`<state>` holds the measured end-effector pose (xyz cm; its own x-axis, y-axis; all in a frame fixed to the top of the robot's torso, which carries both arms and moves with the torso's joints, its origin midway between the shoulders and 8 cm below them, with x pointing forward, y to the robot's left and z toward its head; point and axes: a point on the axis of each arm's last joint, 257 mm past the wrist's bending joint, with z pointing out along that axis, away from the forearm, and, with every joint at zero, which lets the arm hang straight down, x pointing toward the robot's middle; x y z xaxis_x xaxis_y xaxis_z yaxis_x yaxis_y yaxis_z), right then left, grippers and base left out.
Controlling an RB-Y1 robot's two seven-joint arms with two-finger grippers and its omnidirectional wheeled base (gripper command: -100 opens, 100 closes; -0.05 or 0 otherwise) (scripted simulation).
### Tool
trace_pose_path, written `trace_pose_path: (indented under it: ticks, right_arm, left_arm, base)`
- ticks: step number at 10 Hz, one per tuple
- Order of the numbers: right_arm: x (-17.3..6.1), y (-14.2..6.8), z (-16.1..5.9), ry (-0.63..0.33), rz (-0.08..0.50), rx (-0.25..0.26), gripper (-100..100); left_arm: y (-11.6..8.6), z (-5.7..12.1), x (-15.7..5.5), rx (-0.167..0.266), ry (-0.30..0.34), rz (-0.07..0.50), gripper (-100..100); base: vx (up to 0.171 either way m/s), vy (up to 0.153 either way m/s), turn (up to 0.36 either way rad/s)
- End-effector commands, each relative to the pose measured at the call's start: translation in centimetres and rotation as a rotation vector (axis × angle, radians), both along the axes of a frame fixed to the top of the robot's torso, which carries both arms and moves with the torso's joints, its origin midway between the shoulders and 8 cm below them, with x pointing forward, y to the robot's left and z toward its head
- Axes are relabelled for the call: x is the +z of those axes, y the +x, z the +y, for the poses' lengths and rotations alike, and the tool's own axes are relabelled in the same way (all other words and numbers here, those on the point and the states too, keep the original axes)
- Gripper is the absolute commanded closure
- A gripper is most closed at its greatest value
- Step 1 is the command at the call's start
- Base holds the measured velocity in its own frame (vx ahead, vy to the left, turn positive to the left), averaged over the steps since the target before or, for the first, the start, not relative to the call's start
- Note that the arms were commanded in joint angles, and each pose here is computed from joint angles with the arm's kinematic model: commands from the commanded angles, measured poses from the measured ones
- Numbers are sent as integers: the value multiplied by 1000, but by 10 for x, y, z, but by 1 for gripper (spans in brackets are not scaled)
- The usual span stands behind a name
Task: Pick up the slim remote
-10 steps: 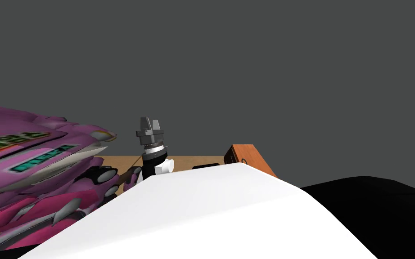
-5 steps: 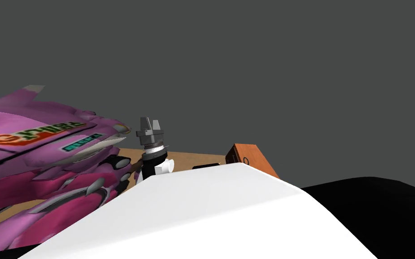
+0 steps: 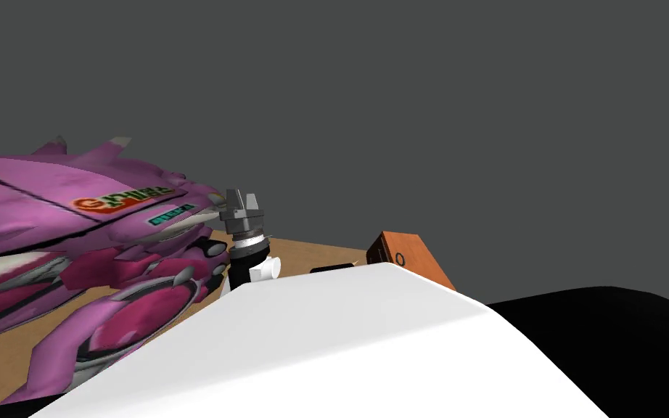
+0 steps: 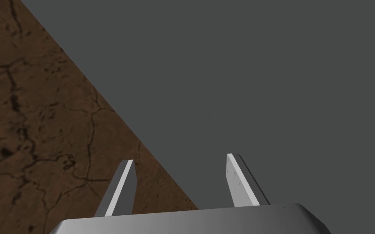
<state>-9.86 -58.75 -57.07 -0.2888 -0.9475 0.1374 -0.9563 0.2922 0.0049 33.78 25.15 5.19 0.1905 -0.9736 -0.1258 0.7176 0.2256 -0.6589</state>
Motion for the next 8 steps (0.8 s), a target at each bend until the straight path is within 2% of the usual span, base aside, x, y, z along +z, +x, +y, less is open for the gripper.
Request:
trace_pose_path:
  ticks: [1,6,7,8]
  right_arm:
    - [4,1,-5,-1,4,-25,100]
    - [9,5,-14,-5,8,-93,100]
    - [9,5,-14,-4,8,-82,100]
    - [9,5,-14,-3,8,-86,0]
  left_arm:
    - [0,0,0,0,0,0,0]
    - [0,0,0,0,0,0,0]
    - [0,0,0,0,0,0,0]
    - [0,0,0,0,0,0,0]
  base:
    - [-108,39,155]
    - [-78,43,120]
    - [-28,10,6]
    - [-6,3,-5]
